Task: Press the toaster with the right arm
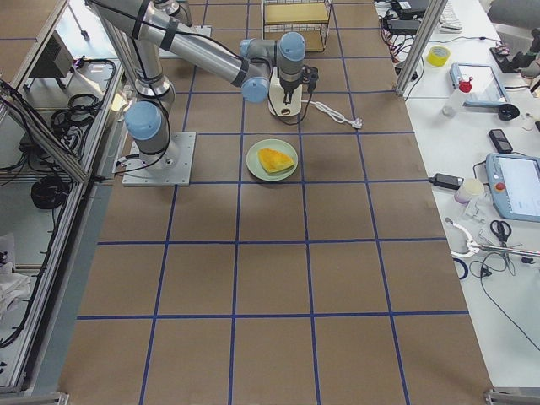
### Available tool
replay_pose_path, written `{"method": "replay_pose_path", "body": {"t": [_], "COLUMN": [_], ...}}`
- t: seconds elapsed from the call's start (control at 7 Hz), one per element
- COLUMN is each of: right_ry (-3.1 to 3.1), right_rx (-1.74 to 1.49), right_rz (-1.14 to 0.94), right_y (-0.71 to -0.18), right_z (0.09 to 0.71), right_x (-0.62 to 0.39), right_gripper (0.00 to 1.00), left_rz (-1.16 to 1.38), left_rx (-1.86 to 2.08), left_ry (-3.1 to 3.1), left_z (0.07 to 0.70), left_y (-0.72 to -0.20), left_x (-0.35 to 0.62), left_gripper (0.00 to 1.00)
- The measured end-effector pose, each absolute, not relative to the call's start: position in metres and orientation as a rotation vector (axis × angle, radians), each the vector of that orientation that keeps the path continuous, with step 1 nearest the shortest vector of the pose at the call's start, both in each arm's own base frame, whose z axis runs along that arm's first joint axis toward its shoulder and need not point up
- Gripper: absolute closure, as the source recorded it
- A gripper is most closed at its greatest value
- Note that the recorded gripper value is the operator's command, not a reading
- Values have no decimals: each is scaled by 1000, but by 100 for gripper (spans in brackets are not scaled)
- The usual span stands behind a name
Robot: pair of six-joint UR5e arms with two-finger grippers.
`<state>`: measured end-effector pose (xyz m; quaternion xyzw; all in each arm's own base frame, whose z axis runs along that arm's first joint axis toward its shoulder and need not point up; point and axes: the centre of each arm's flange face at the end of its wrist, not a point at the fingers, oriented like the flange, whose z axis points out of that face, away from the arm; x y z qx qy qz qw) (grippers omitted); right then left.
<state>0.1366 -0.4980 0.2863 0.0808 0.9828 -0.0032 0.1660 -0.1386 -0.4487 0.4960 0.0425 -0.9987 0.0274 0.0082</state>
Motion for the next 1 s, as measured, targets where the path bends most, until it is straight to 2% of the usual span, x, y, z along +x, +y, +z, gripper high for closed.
{"method": "replay_pose_path", "body": {"t": [1.0], "right_ry": [2796], "right_rx": [227], "right_rz": [-14], "right_y": [-500], "right_z": [280], "right_x": [137], "right_gripper": [100], "left_rz": [85], "left_rx": [133], "left_ry": [-3120], "left_z": [496], "left_y": [-449], "left_x": [-139], "left_gripper": [0]}}
